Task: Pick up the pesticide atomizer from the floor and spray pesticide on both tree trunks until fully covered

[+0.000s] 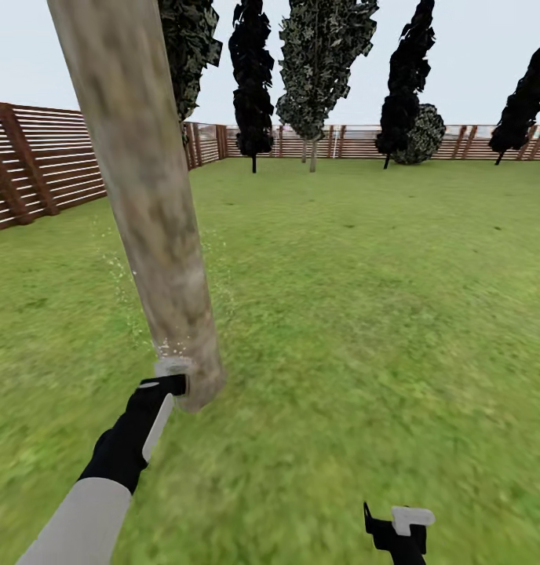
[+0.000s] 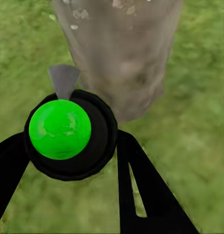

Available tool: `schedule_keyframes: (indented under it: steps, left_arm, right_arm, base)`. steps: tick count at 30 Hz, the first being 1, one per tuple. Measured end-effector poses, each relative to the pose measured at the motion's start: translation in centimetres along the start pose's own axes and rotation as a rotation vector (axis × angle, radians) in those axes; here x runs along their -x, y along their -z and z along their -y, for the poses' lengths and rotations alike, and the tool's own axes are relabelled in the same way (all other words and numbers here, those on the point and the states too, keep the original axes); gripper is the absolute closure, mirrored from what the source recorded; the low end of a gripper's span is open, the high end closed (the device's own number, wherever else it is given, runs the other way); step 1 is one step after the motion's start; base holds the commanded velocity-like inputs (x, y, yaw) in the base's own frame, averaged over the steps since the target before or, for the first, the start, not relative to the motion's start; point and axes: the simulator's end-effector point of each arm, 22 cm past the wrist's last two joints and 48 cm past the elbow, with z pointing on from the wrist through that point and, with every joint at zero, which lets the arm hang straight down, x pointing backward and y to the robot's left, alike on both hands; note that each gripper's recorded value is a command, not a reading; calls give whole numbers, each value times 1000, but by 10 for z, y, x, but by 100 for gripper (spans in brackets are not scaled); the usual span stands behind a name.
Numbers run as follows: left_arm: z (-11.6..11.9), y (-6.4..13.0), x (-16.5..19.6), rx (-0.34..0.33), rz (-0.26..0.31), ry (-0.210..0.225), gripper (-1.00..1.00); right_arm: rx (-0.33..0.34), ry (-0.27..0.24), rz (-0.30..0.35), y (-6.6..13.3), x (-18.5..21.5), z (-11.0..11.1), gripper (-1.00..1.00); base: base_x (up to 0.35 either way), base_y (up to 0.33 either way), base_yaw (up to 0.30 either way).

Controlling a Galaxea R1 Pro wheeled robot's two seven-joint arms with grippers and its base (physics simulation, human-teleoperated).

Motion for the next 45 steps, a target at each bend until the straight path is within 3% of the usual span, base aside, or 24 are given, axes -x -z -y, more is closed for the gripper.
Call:
schedule_keyframes:
  steps: [2, 4, 6, 9, 12, 14, 17, 20, 27, 29, 30, 33, 35, 36, 39, 41, 45]
  left_arm:
    - [-29, -6, 7, -1, 6, -23, 100]
    - [-40, -9, 19, -32, 22, -32, 100]
    - [-32, -7, 21, -54, 13, -31, 100]
    - [5, 12, 36, -120, 8, -21, 100]
    - [-10, 17, 48, -98, 10, -32, 100]
    - [-45, 13, 64, -44, 28, -50, 100]
    - [-36, 15, 61, -79, 28, -46, 100]
    - [-16, 18, 60, -106, 30, -80, 100]
    - [-15, 26, 63, -107, 14, -95, 100]
    - [0, 39, 81, -137, 47, -81, 100]
    - [10, 46, 81, -154, 27, -79, 100]
    - [-6, 50, 92, -124, 22, -79, 100]
    - [-42, 47, 104, -76, 29, -28, 100]
    - [-45, 47, 104, -79, 29, -15, 100]
    - [-27, 50, 104, -102, 34, -48, 100]
    - [-19, 64, 121, -116, 75, -60, 100]
    - [-28, 79, 138, -104, 111, -64, 100]
  right_arm:
    - [0, 0, -1, 0, 0, 0, -100]
    - [0, 0, -1, 0, -1, 0, -100]
    - [0, 0, -1, 0, 0, 0, -100]
    - [0, 0, 0, 0, 0, 0, -100]
    - [0, 0, -1, 0, -1, 0, -100]
    - [0, 0, 0, 0, 0, 0, -100]
    - [0, 0, -1, 0, -1, 0, -100]
    - [0, 0, -1, 0, -1, 0, -100]
    - [0, 0, -1, 0, 0, 0, -100]
    - [0, 0, -1, 0, -1, 0, -100]
    - [0, 0, -1, 0, 0, 0, -100]
    - [0, 0, -1, 0, 0, 0, -100]
    - [0, 0, 0, 0, 0, 0, -100]
    - [0, 0, -1, 0, 0, 0, -100]
    - [0, 0, -1, 0, -1, 0, -100]
    - [0, 0, -1, 0, 0, 0, -100]
    - [0, 0, -1, 0, 0, 0, -100]
  base:
    - [0, 0, 0]
    - [0, 0, 0]
    - [0, 0, 0]
    - [0, 0, 0]
    - [0, 0, 0]
    - [0, 0, 0]
    - [0, 0, 0]
    - [0, 0, 0]
    - [83, 0, 0]
    - [4, 0, 0]
    - [0, 0, 0]
    - [0, 0, 0]
    - [0, 0, 0]
    - [0, 0, 0]
    - [90, 0, 0]
    - [74, 0, 0]
    - [6, 0, 0]
